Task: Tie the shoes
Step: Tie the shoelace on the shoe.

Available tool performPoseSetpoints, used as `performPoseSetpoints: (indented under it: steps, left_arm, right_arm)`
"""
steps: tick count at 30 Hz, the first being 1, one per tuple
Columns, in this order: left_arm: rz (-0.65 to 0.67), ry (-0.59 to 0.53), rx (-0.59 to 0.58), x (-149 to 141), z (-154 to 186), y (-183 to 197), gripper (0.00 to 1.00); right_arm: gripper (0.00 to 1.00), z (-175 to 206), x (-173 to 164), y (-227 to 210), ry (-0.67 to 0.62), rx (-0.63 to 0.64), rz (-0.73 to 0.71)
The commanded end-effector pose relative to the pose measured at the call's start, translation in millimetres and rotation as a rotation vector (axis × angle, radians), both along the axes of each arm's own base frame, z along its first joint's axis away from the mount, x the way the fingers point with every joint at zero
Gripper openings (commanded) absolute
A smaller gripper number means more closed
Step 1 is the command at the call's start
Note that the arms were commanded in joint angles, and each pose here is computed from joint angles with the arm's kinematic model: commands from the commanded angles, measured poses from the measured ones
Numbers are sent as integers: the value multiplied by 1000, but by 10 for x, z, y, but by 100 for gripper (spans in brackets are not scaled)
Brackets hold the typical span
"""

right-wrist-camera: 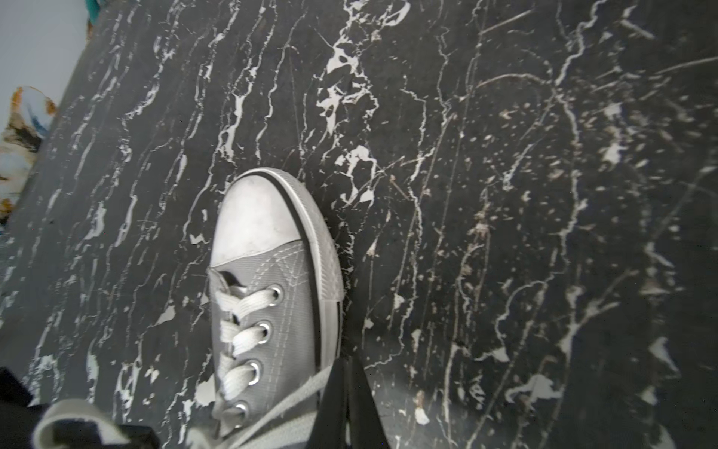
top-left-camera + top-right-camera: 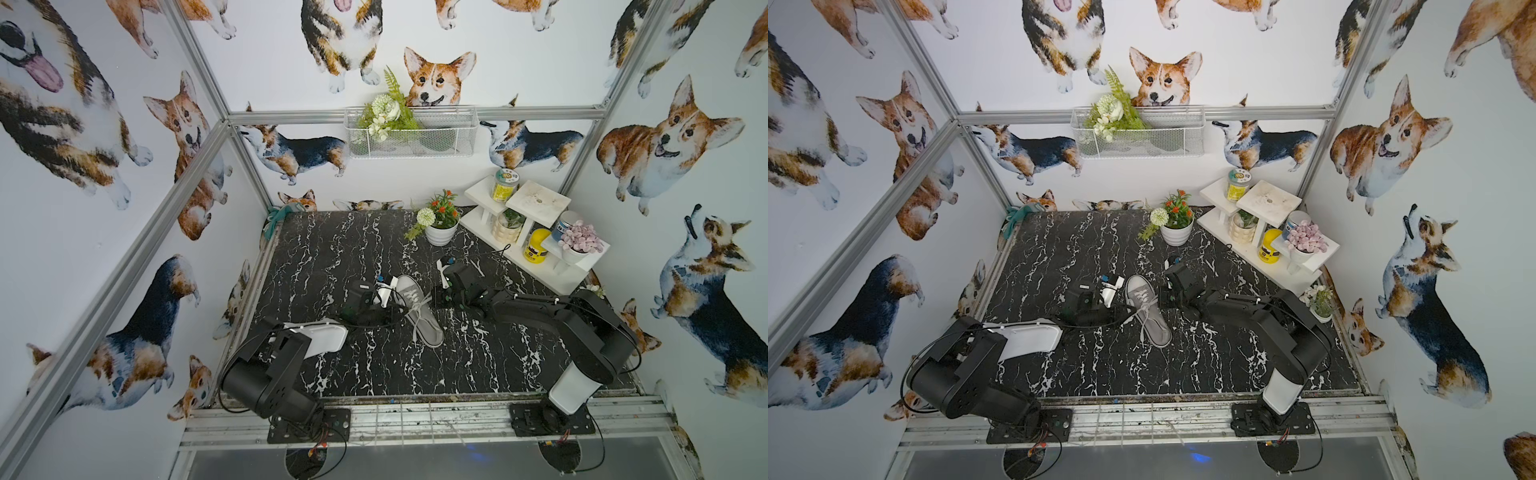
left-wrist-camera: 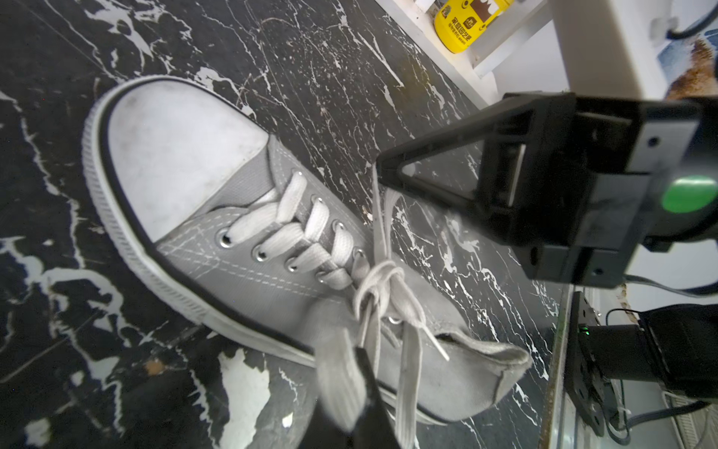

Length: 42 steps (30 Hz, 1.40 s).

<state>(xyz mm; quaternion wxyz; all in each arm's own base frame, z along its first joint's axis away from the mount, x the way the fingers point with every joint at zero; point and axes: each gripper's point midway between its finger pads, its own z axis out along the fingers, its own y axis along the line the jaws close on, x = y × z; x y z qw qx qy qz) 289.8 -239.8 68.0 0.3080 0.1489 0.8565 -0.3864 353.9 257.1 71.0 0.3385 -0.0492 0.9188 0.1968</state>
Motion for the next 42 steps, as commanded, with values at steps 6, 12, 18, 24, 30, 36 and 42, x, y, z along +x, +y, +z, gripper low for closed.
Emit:
performPoseSetpoints:
  steps: [6, 12, 18, 24, 30, 36, 42]
  left_arm:
    - [11, 43, 25, -23, -137, 30, 0]
    - [-40, 25, -60, -59, 25, -134, 0]
    - [-37, 25, -66, -55, 44, -148, 0]
    - [-24, 26, -57, -40, 28, -132, 0]
    - [-22, 22, -48, -26, 39, -126, 0]
    - [-25, 22, -43, -23, 36, -127, 0]
    - [-27, 19, -44, -17, 43, -133, 0]
  right_arm:
    - [0, -51, 46, -114, -28, -100, -15]
    - [0, 69, -3, 156, -13, 62, 106]
    - [35, 307, -3, 28, -30, 125, 136]
    - [49, 624, -237, -5, -100, 159, 219]
    - [52, 559, -634, 404, 15, 280, 353]
    - [53, 429, -685, 544, 80, 295, 355]
    - [52, 256, -666, 576, 131, 263, 328]
